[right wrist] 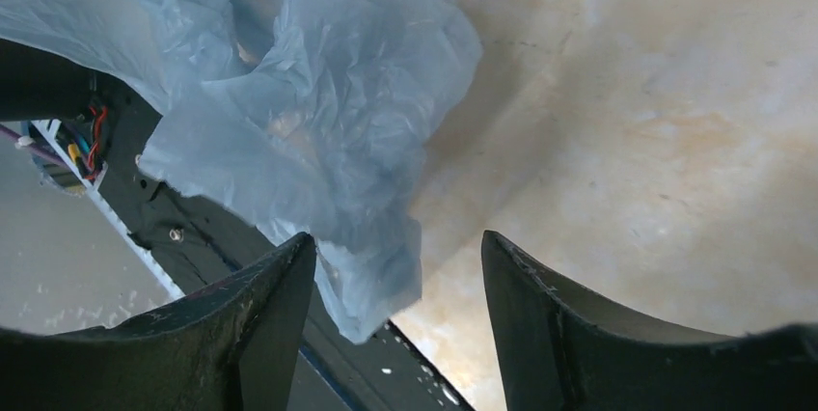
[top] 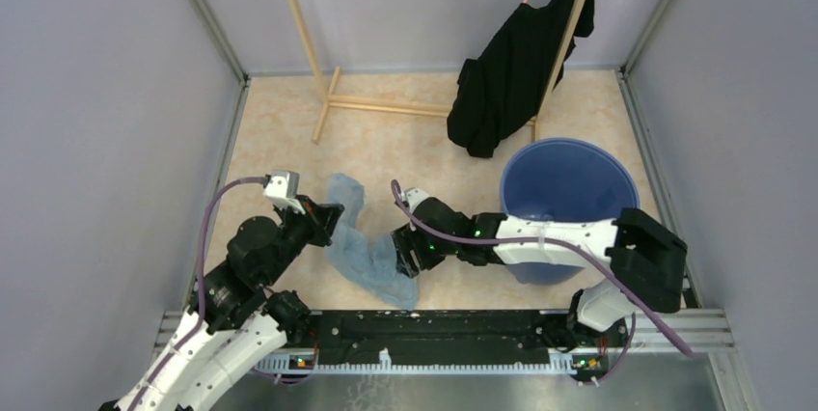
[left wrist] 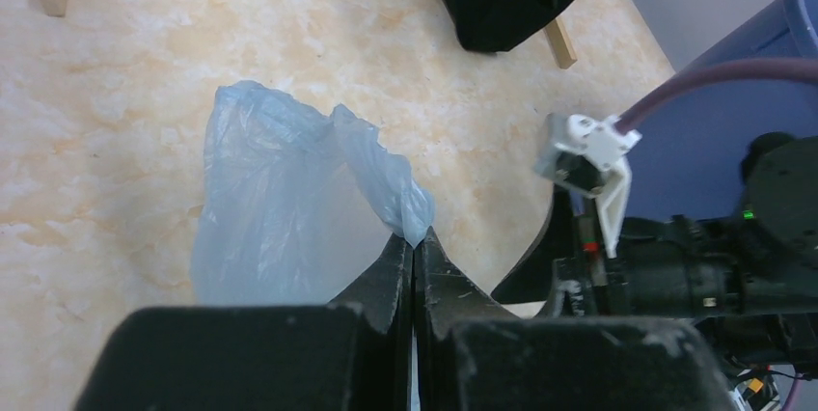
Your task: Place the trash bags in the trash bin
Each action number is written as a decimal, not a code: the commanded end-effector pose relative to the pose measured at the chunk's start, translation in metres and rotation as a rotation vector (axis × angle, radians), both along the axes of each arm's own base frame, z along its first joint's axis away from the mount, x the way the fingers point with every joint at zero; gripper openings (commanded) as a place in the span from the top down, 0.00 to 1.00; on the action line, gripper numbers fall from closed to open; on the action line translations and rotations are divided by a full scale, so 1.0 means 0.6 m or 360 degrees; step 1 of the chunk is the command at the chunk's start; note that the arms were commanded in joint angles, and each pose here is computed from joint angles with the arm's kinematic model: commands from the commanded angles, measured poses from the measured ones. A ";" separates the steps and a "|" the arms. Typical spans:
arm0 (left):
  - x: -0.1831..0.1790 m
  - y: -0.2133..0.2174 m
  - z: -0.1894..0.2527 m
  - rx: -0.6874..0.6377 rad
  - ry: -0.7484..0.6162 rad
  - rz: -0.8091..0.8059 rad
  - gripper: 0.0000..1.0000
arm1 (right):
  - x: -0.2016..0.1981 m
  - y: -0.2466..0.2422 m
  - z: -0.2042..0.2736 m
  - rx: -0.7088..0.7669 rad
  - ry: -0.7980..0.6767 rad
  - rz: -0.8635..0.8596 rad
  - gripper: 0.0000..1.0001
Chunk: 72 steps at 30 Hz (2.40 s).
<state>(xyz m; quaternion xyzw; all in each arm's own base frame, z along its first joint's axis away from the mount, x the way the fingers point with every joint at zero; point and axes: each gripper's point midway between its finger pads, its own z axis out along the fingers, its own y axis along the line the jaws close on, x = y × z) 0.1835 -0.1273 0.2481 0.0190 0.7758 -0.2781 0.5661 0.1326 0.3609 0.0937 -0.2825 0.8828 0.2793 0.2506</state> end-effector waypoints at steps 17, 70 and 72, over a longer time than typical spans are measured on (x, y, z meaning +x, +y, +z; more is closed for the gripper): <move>0.005 0.033 0.022 -0.0058 -0.0049 0.0174 1.00 | 0.223 -0.165 0.219 -0.0521 -0.1120 -0.0683 1.00; -0.019 0.009 -0.180 -0.0414 0.0587 0.0352 1.00 | 0.153 0.125 -0.060 -0.0081 -0.0466 -0.0049 0.68; -0.019 0.010 -0.179 -0.0414 0.0587 0.0356 1.00 | 0.145 0.113 -0.011 -0.0046 -0.0494 -0.0024 0.57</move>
